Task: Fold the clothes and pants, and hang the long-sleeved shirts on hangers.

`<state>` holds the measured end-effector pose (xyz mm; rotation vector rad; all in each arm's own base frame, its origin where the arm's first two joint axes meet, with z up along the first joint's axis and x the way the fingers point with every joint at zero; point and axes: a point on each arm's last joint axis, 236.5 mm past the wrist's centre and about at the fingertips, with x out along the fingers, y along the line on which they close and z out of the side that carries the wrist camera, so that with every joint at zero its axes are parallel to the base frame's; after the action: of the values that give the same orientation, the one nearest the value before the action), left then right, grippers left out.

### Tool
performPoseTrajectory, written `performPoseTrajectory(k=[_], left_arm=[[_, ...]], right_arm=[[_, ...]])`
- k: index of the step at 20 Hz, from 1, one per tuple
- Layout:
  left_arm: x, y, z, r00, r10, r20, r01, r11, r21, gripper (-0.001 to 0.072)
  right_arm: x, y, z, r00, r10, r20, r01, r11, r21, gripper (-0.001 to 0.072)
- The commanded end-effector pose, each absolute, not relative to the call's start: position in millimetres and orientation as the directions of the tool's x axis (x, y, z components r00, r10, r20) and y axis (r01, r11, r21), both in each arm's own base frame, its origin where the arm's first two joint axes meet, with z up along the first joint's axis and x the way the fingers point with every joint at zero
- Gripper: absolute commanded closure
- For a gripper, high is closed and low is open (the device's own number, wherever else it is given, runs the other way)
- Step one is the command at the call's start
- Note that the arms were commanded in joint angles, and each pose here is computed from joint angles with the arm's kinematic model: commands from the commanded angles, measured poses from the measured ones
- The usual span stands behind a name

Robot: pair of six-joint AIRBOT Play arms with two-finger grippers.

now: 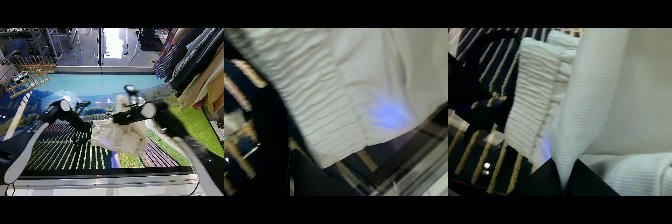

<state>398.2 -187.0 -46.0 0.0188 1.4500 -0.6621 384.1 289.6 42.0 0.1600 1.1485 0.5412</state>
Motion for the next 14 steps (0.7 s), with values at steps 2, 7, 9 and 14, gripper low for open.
performPoseTrajectory(k=[2,7,9,14], left_arm=[[407,-73,12,0.112,-0.313,-0.943,0.242,0.929,-0.28,0.0696],[410,-82,67,0.208,-0.523,-0.827,0.252,0.846,-0.471,0.0696],[408,-113,74,0.185,-0.59,-0.786,0.339,0.789,-0.513,0.0696],[409,-197,46,0.104,-0.644,-0.758,0.484,0.698,-0.527,0.0696]], right_arm=[[353,399,-47,0.167,0.563,-0.809,-0.423,0.782,0.457,0.0692],[384,408,4,0.181,0.605,-0.776,-0.524,0.727,0.444,0.0286],[421,337,40,0.251,0.54,-0.804,-0.465,0.795,0.389,0.0285],[418,138,37,0.238,0.41,-0.88,-0.112,0.912,0.395,0.0223]])
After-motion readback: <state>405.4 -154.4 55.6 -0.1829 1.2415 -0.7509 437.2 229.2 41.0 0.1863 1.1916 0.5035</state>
